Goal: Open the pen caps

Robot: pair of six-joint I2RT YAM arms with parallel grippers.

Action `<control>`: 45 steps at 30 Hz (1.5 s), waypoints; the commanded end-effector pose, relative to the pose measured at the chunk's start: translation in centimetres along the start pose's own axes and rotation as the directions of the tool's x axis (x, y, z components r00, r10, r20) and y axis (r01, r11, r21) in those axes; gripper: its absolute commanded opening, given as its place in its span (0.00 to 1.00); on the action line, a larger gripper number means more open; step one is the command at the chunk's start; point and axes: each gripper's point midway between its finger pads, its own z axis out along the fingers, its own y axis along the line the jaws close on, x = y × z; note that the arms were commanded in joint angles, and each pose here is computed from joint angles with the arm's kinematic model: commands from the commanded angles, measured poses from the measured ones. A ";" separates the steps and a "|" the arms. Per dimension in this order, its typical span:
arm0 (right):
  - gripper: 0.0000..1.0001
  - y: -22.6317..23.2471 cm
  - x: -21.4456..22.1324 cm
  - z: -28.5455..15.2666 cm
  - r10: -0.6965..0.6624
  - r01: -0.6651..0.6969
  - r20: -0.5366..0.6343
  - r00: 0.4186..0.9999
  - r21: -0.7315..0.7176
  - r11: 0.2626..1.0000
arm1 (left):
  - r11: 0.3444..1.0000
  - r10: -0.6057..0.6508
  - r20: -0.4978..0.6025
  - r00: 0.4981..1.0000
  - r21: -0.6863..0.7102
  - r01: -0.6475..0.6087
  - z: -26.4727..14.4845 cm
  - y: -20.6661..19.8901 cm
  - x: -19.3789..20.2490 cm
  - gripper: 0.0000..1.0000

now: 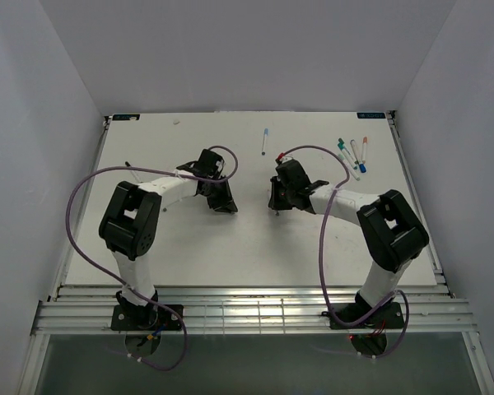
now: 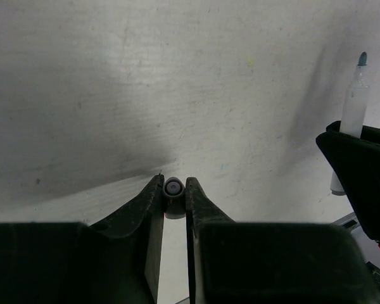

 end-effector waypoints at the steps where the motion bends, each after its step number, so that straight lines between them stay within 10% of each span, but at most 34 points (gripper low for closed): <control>1: 0.08 2.2 -2.7 1.3 0.040 -0.038 0.050 0.998 -0.053 0.998 | 0.999 0.045 0.018 0.999 -0.016 -0.045 0.2 -0.8 -1.9 0.00; 45: 0.44 0.5 -1.3 6.0 -0.021 0.021 0.001 1.000 0.180 0.983 | 0.897 0.067 -0.030 0.997 -0.437 -0.073 2.6 6.0 -2.9 0.51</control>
